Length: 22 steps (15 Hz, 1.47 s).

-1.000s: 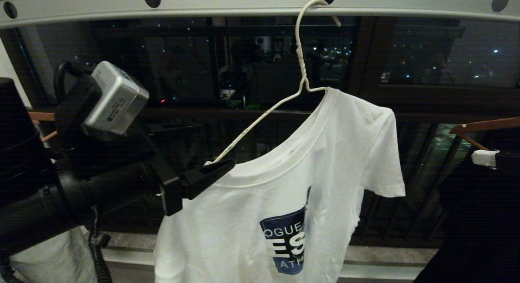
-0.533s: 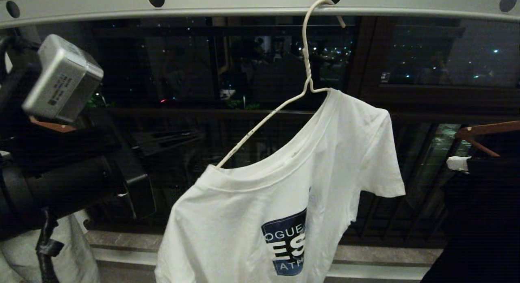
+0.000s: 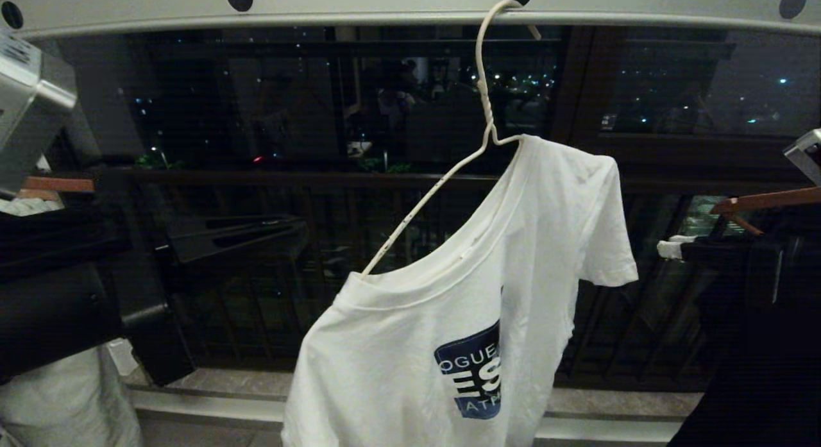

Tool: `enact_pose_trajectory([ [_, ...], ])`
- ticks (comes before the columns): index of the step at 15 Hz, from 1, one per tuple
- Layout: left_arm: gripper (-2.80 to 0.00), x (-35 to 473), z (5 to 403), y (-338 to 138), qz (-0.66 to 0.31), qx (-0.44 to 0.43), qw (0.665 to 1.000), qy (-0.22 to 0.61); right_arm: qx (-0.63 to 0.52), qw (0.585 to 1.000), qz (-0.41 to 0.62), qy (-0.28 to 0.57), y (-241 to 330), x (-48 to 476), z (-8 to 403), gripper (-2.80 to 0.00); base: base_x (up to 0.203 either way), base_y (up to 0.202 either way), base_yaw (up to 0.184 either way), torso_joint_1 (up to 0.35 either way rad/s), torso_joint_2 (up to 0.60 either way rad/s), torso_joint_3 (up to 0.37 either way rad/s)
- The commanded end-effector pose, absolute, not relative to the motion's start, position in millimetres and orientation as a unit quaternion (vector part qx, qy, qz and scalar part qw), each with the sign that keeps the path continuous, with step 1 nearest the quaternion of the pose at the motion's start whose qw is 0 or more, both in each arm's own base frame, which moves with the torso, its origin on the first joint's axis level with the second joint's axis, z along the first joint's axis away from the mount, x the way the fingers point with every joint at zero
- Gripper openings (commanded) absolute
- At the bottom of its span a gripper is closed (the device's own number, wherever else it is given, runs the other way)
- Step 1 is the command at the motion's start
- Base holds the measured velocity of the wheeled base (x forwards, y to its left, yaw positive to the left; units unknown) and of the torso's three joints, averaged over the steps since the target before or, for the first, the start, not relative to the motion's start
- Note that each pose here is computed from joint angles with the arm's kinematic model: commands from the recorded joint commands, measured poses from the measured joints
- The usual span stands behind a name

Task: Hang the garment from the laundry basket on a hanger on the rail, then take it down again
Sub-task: Take the clothes off the clothes rack

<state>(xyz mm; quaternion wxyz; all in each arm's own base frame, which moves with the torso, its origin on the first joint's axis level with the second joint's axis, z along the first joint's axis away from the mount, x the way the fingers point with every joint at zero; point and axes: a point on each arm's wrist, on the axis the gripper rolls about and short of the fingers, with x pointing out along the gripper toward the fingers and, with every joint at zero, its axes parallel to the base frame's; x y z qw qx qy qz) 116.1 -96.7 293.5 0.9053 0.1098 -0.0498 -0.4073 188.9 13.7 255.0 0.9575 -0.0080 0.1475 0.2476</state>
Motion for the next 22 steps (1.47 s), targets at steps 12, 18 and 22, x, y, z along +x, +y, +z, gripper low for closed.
enact_pose_trajectory([
  [12,-2.80,116,290,-99,-0.414,0.114,0.902,-0.047,-0.089,0.928,0.355,0.066,-16,315,206,0.00,0.000,0.000,0.000,0.000,0.00,0.000],
  [18,-2.80,120,286,-101,-0.413,0.115,0.903,-0.038,-0.064,0.876,0.475,0.050,-11,332,193,0.00,0.000,0.000,0.000,0.000,0.00,0.000],
  [22,-2.80,123,284,-104,-0.413,0.118,0.903,-0.033,-0.047,0.846,0.527,0.060,12,358,173,-2.80,0.000,0.000,0.000,0.000,0.00,0.000],
])
